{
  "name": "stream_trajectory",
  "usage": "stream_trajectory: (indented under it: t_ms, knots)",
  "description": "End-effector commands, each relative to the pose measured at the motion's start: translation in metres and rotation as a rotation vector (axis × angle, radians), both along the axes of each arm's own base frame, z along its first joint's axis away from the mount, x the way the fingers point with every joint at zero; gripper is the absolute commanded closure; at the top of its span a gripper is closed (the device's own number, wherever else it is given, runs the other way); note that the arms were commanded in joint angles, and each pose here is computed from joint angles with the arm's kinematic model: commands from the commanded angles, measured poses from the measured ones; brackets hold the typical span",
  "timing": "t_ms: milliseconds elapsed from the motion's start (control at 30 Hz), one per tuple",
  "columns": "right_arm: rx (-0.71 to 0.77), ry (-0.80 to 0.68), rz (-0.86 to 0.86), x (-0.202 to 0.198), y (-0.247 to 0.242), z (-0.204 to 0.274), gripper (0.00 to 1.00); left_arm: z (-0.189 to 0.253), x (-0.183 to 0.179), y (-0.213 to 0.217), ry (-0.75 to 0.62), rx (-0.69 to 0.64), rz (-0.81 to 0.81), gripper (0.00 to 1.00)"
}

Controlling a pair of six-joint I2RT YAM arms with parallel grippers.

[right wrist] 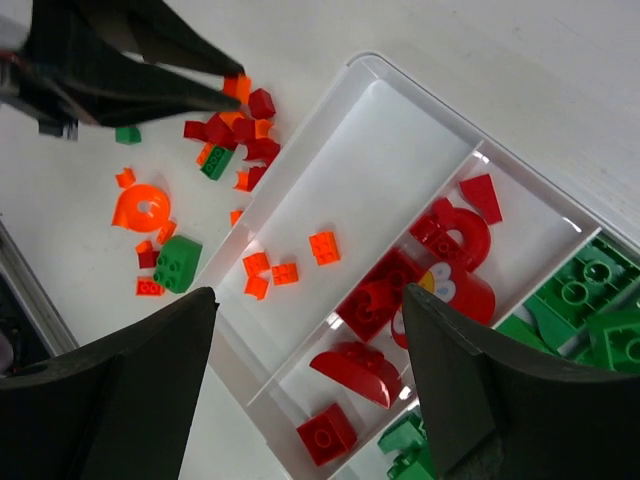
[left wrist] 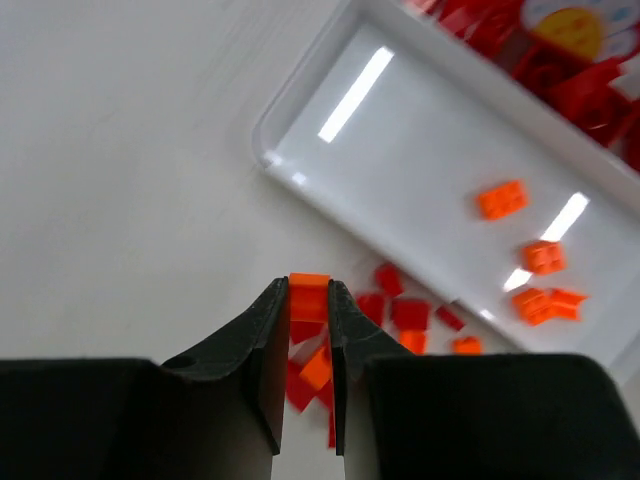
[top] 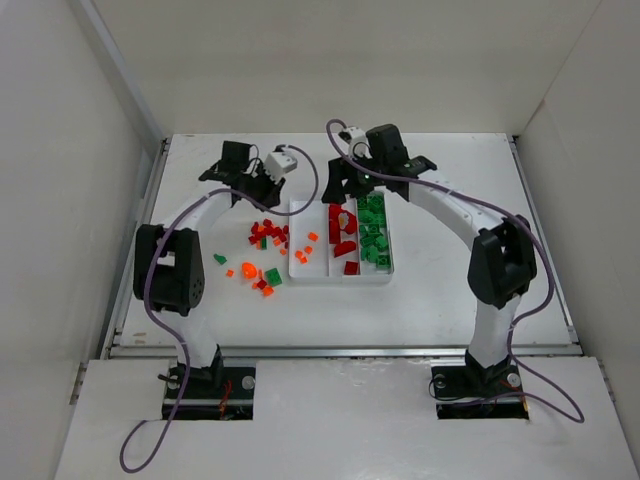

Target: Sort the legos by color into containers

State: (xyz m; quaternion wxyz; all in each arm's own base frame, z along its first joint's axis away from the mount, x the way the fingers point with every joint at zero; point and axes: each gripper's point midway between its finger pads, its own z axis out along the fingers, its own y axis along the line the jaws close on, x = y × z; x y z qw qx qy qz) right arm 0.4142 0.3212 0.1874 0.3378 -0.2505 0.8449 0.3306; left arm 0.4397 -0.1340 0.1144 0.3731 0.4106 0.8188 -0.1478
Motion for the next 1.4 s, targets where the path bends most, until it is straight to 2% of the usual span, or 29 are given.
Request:
stream_trajectory:
  t_ms: [0, 133, 233, 300, 367, 400, 467, 500, 533, 567, 767, 967, 1067, 1100, 1133, 1233, 1367]
  knots:
    - [0.042, -0.120, -0.041, 0.002, -0.003, 0.043, 0.20, -0.005, -0.020, -0.037, 0.086, -0.117, -0.095, 1.00]
    - [0.039, -0.114, -0.077, 0.004, -0.016, 0.041, 0.20, -0.012, -0.029, -0.072, 0.092, -0.160, -0.169, 1.00]
    - [0.048, -0.127, -0.100, 0.009, -0.021, 0.045, 0.20, -0.019, -0.031, -0.088, 0.066, -0.119, -0.186, 1.00]
    - [0.053, -0.137, -0.100, 0.008, -0.022, 0.050, 0.20, -0.023, -0.029, -0.094, 0.055, -0.104, -0.191, 0.92]
    - [0.058, -0.146, -0.111, 0.010, -0.027, 0.053, 0.20, -0.031, -0.027, -0.090, 0.075, -0.091, -0.145, 0.78]
    - [0.058, -0.146, -0.111, 0.010, -0.027, 0.053, 0.20, -0.032, -0.026, -0.088, 0.072, -0.083, -0.138, 0.66]
    - [0.062, -0.156, -0.122, 0.014, -0.031, 0.055, 0.20, -0.034, -0.028, -0.089, 0.077, -0.065, -0.133, 0.53]
    - [0.062, -0.144, -0.113, 0.012, -0.030, 0.051, 0.20, -0.035, -0.030, -0.088, 0.085, -0.062, -0.132, 0.43]
    - [0.067, -0.152, -0.113, 0.013, -0.030, 0.053, 0.20, -0.035, -0.030, -0.088, 0.080, -0.058, -0.138, 0.15]
    - [0.067, -0.152, -0.113, 0.013, -0.030, 0.053, 0.20, -0.036, -0.032, -0.088, 0.091, -0.064, -0.145, 0.00]
    - [0.071, -0.160, -0.113, 0.012, -0.030, 0.057, 0.18, -0.025, -0.027, -0.086, 0.085, -0.054, -0.111, 0.00]
    - [0.022, -0.220, -0.173, 0.020, -0.044, 0.072, 0.18, 0.020, 0.004, -0.047, 0.048, -0.012, 0.126, 0.00]
    - [-0.069, -0.320, -0.186, 0.021, -0.043, 0.086, 0.17, 0.056, 0.017, 0.004, -0.035, 0.087, 0.294, 0.00]
    - [-0.093, -0.373, -0.179, 0.019, -0.040, 0.099, 0.03, 0.064, 0.020, 0.028, -0.051, 0.105, 0.375, 0.00]
    - [-0.144, -0.444, -0.143, 0.019, -0.037, 0.104, 0.01, 0.068, 0.019, 0.055, -0.068, 0.163, 0.475, 0.00]
    - [-0.186, -0.579, -0.119, 0.015, -0.020, 0.136, 0.01, 0.090, 0.004, 0.126, -0.100, 0.241, 0.732, 0.00]
    - [-0.113, -0.642, -0.089, 0.023, 0.008, 0.160, 0.01, 0.078, -0.036, 0.199, -0.057, 0.328, 0.974, 0.00]
